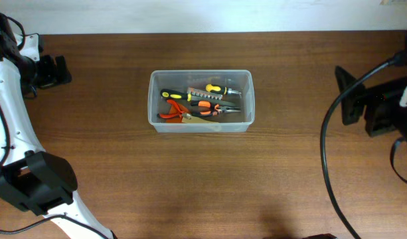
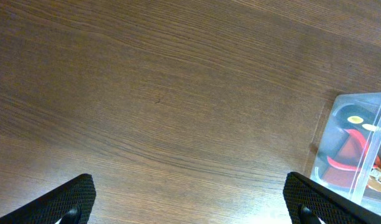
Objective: Pack container
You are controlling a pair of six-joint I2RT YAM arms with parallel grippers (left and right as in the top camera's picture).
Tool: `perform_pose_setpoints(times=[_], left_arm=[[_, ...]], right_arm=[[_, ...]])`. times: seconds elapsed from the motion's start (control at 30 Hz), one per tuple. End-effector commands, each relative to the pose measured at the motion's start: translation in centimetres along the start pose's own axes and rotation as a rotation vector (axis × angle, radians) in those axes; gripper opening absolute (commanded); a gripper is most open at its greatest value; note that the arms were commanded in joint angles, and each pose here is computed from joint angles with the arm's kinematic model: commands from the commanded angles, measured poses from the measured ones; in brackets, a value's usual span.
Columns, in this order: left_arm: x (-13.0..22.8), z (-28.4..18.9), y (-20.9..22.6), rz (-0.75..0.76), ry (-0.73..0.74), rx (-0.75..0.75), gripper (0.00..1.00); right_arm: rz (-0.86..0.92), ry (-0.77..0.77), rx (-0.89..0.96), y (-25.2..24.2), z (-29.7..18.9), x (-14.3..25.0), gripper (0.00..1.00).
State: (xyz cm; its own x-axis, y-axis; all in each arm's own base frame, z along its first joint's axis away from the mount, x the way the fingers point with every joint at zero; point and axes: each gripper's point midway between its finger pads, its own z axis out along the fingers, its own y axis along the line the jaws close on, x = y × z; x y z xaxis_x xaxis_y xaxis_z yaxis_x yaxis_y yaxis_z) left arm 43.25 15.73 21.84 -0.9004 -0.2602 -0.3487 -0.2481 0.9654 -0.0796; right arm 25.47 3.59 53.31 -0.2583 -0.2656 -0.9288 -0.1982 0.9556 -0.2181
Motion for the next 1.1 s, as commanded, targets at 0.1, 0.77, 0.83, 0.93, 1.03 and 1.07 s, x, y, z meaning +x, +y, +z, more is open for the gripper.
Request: perform_pose_setpoints(times=[0.1, 0.77, 0.83, 0.93, 1.03, 1.07], left_arm=[[0.0, -0.2, 0.0, -0.013, -0.007, 0.009, 0.99], [0.0, -0.2, 0.0, -0.013, -0.007, 0.009, 0.99], [0.0, -0.2, 0.0, -0.013, -0.007, 0.009, 0.99], [0.0, -0.2, 0.0, -0.013, -0.007, 0.009, 0.99], [0.0, -0.2, 0.0, -0.013, -0.007, 0.009, 0.99], [0.0, -0.2, 0.0, -0.013, -0.007, 0.009, 0.99]], right_arm=[[-0.023, 0.021, 0.096, -1.6, -0.5, 0.6, 0.99], [0.044, -0.068, 0.033, 2.2, 0.7, 17.2, 0.99], [0.057, -0.072, -0.022, 3.8, 1.8, 20.9, 0.99], [0.063, -0.085, -0.065, 5.4, 3.2, 24.9, 0.99], [0.086, -0.095, -0.094, 6.7, 4.4, 28.2, 0.99], [0.096, -0.097, -0.100, 7.1, 4.7, 29.1, 0.99]])
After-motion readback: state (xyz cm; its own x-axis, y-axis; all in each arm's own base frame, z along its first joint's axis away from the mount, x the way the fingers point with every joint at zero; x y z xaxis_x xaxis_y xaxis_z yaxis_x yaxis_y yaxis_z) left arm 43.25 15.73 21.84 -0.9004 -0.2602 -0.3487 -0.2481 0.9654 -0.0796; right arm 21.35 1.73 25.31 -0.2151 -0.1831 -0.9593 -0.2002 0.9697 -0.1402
